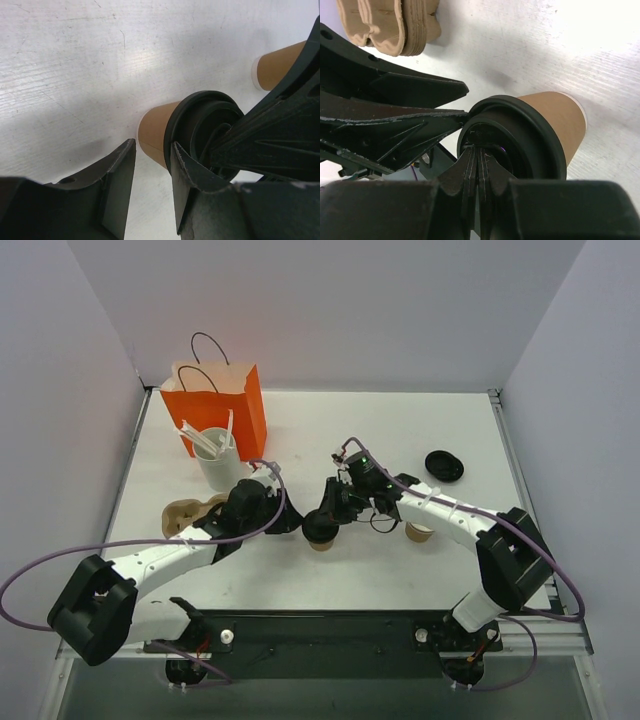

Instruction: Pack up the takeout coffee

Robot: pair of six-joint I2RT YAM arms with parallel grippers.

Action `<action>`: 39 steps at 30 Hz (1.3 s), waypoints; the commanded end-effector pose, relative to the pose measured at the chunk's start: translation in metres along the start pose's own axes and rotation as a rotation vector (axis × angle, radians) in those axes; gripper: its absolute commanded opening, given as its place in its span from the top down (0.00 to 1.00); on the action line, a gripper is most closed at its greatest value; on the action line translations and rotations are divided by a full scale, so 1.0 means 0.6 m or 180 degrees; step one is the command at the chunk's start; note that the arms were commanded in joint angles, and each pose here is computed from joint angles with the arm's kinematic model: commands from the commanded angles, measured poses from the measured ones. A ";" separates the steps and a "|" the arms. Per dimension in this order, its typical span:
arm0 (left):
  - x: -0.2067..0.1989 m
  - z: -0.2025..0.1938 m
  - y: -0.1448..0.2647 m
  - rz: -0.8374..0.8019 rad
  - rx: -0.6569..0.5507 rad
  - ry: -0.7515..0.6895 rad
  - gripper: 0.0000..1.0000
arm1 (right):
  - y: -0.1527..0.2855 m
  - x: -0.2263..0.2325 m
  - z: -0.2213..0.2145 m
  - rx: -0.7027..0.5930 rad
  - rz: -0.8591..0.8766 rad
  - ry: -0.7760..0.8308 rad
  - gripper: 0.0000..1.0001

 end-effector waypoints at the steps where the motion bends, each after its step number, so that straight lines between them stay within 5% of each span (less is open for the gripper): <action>1: 0.049 -0.044 -0.002 0.0432 0.0130 0.0012 0.57 | -0.025 -0.085 -0.032 0.0044 -0.0451 -0.0132 0.98; 11: 0.073 -0.099 -0.005 0.0674 0.0301 -0.0021 0.57 | -0.024 -0.135 -0.054 -0.0004 -0.0638 -0.0239 0.98; 23: -0.017 -0.009 0.059 0.0204 -0.0089 -0.0104 0.54 | -0.012 -0.136 -0.047 -0.0138 -0.0583 -0.0206 0.98; 39: -0.028 -0.036 0.045 -0.0094 -0.0025 -0.0038 0.53 | -0.011 -0.129 -0.046 -0.0145 -0.0491 -0.0228 0.98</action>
Point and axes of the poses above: each gripper's point midway between its finger pads, its own y axis back along the fingers, its own x axis along the line the jaws close on, z = x × y, the point moved 1 cm from there along y, back along the fingers, and after that the axes turned 6 degrees about -y, right-handed, at the moved point
